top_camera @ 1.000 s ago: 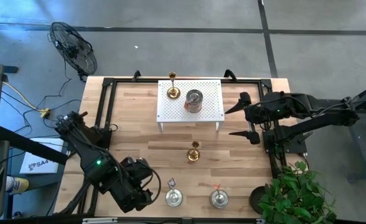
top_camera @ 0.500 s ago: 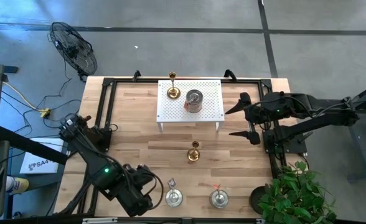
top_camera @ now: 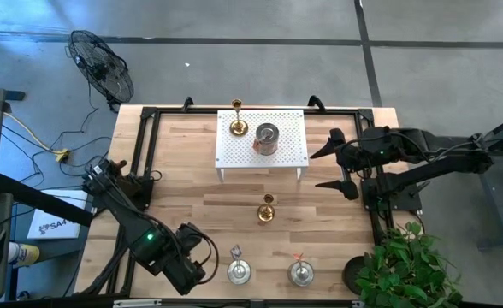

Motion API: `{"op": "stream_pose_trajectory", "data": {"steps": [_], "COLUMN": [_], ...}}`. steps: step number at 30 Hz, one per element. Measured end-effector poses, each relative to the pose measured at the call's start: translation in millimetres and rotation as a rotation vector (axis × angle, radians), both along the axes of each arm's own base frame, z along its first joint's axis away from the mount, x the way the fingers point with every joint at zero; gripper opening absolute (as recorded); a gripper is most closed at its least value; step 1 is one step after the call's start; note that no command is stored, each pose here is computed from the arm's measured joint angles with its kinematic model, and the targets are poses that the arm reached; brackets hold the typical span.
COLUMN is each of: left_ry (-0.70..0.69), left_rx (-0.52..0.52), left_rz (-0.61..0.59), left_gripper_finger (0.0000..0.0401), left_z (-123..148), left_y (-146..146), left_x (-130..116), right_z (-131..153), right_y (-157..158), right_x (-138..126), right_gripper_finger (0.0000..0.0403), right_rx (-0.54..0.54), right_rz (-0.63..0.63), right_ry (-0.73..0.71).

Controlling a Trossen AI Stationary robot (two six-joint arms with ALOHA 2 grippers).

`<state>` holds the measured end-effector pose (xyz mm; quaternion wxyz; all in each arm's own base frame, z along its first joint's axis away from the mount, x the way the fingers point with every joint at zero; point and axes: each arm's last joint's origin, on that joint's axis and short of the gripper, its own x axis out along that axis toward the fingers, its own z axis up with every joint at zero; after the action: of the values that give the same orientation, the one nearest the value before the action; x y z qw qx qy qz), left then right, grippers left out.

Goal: Pick & Place candle stick holders
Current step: Put the bottom gold candle holder on the shelf aligned with the other gold candle holder

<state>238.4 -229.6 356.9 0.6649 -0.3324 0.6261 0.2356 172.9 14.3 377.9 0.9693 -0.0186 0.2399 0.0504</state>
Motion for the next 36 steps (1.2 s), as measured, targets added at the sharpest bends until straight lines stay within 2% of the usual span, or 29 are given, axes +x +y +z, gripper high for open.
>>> {"op": "stream_pose_trajectory", "data": {"steps": [7, 11, 16, 24, 31, 36], "left_ry": [0.105, 0.222, 0.312, 0.258, 0.146, 0.139], "left_rx": [-0.022, -0.038, -0.037, 0.030, 0.103, 0.112], "left_rz": [0.095, 0.176, 0.187, 0.176, 0.153, 0.149], "left_gripper_finger": [0.0376, 0.0376, 0.0376, 0.0376, 0.0376, 0.0376], "left_z": [-11, -26, -40, -45, -45, -45], "left_y": [-4, -5, -5, -2, -1, 0], "left_x": [-2, -5, -8, -7, -3, -3], "right_z": [-1, -1, -1, -1, -1, -1], "right_y": [0, 1, 1, 1, 1, 1], "right_x": [0, 0, 0, 0, 0, 0], "right_gripper_finger": [0.0385, 0.0385, 0.0385, 0.0385, 0.0385, 0.0385], "right_rx": [0.008, 0.011, 0.011, 0.012, 0.012, 0.012], "right_rz": [0.015, 0.021, 0.021, 0.021, 0.020, 0.021], "right_ry": [0.007, 0.008, 0.007, 0.007, 0.007, 0.007]}}
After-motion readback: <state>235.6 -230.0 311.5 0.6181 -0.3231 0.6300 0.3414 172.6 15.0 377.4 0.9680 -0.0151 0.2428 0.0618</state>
